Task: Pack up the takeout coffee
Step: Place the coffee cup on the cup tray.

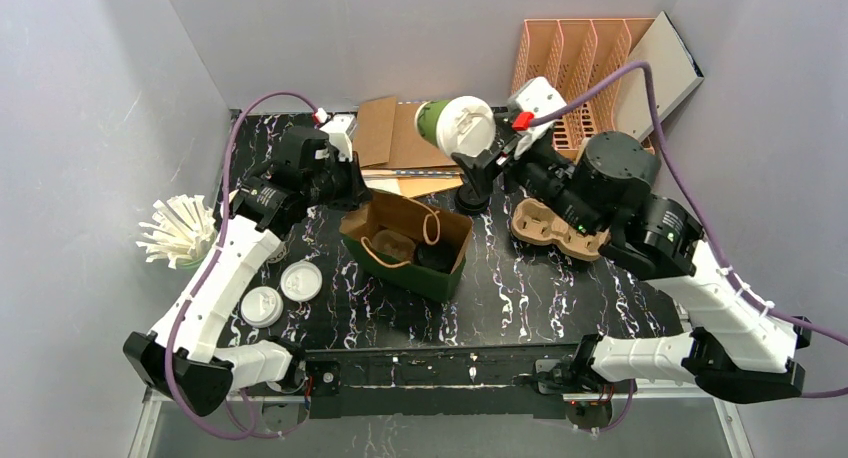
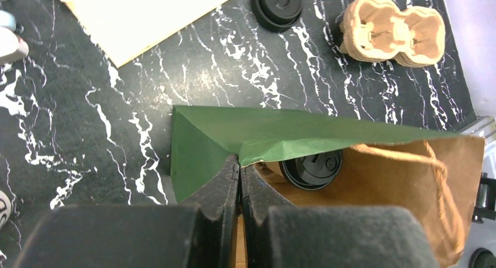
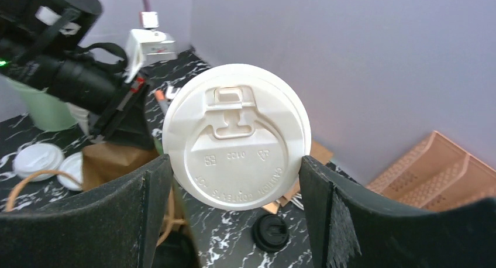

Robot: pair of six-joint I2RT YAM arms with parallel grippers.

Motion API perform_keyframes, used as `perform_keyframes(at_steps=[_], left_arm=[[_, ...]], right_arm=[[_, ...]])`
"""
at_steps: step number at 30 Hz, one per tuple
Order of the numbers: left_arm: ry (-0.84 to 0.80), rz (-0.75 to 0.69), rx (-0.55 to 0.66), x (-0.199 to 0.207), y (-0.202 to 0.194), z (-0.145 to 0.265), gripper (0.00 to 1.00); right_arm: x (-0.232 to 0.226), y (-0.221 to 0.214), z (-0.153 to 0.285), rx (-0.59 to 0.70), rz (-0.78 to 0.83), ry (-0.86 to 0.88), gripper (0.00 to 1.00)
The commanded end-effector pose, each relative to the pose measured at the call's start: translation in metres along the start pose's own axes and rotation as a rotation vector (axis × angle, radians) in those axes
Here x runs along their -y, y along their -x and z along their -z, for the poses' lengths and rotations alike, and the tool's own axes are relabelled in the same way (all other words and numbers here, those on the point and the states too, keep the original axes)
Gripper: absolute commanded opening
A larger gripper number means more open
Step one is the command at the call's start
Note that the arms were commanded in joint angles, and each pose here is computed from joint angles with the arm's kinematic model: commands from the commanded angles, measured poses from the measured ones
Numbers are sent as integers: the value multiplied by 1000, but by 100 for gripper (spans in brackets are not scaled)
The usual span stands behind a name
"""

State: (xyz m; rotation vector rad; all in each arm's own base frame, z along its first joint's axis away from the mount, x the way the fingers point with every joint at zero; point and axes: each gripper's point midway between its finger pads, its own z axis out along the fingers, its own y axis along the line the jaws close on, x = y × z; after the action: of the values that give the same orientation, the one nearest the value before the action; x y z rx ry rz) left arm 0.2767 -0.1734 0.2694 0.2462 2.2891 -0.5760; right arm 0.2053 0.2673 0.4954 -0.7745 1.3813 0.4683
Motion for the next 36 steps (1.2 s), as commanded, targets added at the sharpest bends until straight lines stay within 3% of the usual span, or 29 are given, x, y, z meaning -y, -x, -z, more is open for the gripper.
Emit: perform_keyframes(at_steps=[1, 9, 17, 29, 36], left_arm=[[-43, -92, 121, 24, 28, 25, 0], [-136, -200, 259, 61, 44, 52, 0], [-170, -220, 217, 69, 31, 47, 0], [-77, -89, 16, 59, 11, 5, 0], [-76, -67, 33, 58, 11, 7, 0]], right_arm=[[25, 8, 2, 57, 31, -137, 56], [30, -24, 9, 9, 19, -196, 55], [23, -29, 9, -4, -5, -163, 55], [-23, 17, 6, -5, -77, 134, 54], [-54, -8, 14, -151, -129, 287, 52]])
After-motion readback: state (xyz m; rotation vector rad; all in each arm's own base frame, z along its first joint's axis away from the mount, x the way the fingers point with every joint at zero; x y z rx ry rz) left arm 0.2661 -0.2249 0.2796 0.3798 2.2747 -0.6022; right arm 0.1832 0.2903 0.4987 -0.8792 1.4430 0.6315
